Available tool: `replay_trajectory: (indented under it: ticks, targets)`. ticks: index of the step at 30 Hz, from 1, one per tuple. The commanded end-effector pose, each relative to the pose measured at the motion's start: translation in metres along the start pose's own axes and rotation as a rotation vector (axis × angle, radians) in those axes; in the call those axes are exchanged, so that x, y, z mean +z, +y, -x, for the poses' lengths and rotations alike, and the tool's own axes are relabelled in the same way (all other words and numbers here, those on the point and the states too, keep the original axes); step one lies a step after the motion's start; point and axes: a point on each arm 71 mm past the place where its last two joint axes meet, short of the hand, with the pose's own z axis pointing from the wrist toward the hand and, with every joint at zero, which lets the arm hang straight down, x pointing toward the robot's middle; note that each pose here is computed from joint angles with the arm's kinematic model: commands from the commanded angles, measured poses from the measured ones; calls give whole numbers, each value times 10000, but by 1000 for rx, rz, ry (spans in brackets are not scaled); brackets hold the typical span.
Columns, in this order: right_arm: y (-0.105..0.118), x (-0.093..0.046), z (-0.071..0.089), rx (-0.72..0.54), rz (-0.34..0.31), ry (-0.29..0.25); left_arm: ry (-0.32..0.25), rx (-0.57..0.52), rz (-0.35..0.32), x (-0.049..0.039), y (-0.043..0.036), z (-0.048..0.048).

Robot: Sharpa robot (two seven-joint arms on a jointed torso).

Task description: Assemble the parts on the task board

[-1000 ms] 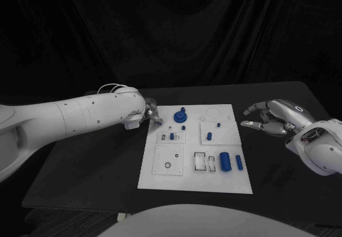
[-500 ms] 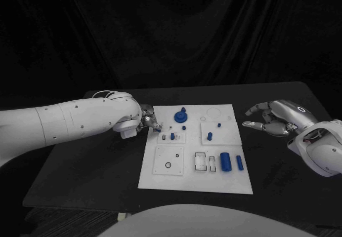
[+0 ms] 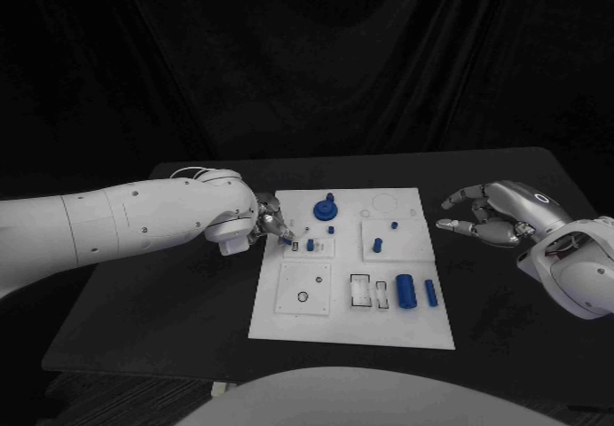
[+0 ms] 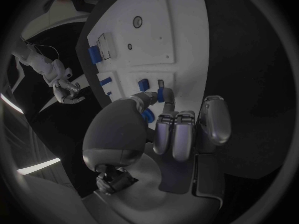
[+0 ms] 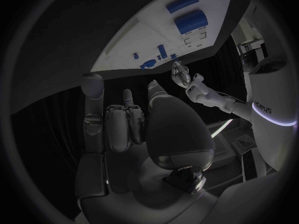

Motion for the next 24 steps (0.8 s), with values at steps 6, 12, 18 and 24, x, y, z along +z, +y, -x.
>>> replay_trajectory:
  ticks: [6,12,18,24]
  targets:
    - [-10,-12,-17,1,-16,7,12,-12,-14,20,-53,-39]
    - [-11,-12,-20,1,-16,7,-11,26,-23,37,-66,-34]
    - [-11,-17,-32,2,-16,10,-28,51,-30,53,-77,-48]
    - [-11,-20,-39,3,-16,12,-26,61,-30,65,-79,-70]
